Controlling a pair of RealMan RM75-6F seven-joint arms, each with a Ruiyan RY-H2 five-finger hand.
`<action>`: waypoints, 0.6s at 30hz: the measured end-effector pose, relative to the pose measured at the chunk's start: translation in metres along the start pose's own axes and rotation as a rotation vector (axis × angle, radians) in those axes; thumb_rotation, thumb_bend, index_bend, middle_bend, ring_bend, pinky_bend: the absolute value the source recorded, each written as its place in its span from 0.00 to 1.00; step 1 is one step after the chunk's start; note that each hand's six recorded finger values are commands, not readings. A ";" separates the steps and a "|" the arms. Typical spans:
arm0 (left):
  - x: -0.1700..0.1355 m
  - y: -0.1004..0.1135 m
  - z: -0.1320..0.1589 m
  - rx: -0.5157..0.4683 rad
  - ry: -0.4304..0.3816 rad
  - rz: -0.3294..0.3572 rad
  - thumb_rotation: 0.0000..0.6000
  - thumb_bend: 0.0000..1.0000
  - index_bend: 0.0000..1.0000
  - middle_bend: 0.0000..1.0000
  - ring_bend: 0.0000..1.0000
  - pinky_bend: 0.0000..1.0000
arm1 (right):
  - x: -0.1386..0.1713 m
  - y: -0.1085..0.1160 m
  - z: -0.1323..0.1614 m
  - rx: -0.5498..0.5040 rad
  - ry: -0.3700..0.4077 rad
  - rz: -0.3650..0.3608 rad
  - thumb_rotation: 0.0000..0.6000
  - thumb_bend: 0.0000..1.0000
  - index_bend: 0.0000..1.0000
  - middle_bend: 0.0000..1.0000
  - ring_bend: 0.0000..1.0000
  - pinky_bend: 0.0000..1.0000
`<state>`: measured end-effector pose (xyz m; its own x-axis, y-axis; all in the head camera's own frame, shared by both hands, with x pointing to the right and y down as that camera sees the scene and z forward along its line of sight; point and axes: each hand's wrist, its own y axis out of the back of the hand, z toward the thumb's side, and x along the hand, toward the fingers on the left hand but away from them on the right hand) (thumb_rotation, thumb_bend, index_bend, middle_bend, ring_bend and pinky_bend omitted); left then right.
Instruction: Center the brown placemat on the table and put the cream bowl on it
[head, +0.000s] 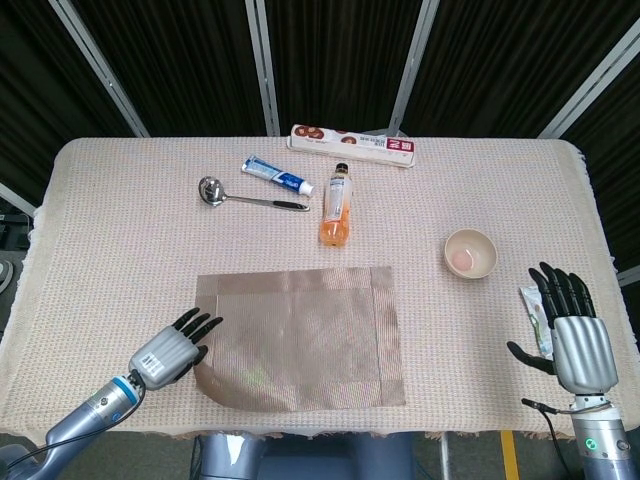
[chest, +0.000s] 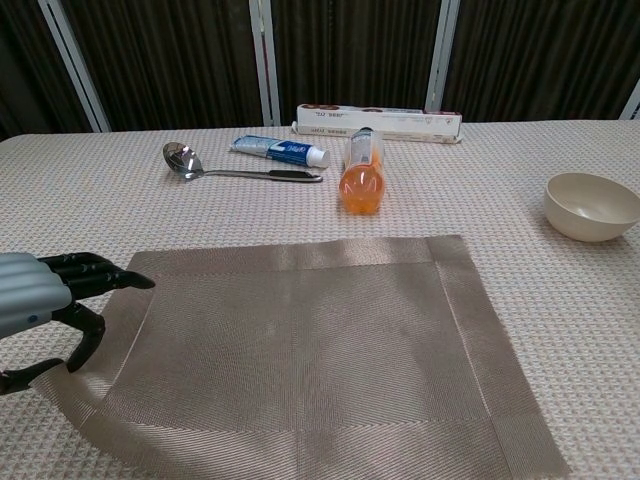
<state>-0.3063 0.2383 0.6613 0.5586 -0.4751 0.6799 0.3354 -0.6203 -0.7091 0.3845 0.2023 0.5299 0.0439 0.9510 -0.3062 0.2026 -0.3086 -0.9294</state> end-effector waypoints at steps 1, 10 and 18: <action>0.000 0.000 -0.001 0.002 0.002 0.000 1.00 0.45 0.63 0.00 0.00 0.00 | 0.000 0.000 0.000 0.000 0.000 0.000 1.00 0.00 0.00 0.00 0.00 0.00; -0.005 0.002 -0.006 -0.010 0.020 0.017 1.00 0.00 0.00 0.00 0.00 0.00 | 0.000 -0.001 0.000 0.003 -0.001 0.005 1.00 0.00 0.00 0.00 0.00 0.00; -0.018 0.015 -0.021 -0.134 0.056 0.064 1.00 0.00 0.00 0.00 0.00 0.00 | -0.001 -0.008 -0.003 0.011 -0.013 0.034 1.00 0.00 0.00 0.00 0.00 0.00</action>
<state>-0.3269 0.2246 0.6422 0.5314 -0.5479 0.6461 0.1939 -0.6637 -0.7224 0.3859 0.2040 0.5387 0.0374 0.9396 -0.3401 0.1902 -0.3408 -0.9207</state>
